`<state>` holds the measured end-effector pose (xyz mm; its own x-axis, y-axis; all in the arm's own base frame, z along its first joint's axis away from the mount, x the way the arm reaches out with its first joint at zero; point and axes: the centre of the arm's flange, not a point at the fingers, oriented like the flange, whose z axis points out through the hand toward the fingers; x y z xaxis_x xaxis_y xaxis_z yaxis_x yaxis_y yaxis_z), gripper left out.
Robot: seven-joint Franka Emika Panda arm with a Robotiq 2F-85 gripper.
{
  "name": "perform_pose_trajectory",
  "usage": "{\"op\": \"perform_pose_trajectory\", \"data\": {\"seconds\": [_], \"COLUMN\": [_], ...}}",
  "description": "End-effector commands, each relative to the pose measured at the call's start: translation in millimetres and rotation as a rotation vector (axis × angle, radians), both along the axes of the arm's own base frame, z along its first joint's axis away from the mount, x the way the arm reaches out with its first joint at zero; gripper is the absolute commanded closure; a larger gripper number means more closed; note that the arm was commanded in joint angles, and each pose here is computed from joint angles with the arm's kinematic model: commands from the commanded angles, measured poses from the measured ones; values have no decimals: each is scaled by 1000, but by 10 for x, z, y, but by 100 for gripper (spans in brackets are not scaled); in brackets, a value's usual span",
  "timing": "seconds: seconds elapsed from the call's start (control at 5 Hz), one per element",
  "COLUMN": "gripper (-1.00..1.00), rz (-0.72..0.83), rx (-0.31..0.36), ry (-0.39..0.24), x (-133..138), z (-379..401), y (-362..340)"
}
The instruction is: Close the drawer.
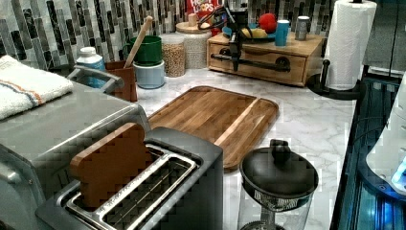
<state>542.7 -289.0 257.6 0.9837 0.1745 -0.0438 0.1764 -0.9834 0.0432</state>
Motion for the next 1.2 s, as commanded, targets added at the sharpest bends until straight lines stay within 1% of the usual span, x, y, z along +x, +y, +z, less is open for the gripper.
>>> {"op": "perform_pose_trajectory", "data": {"seconds": [0.2,1.2], "gripper": [100,100], "rz": [-113,-113], "rx": [-184,-184], "ry": [-64,-63], "x": [-211,-212], "z": [855,854], "y": [-1157,-1157]}}
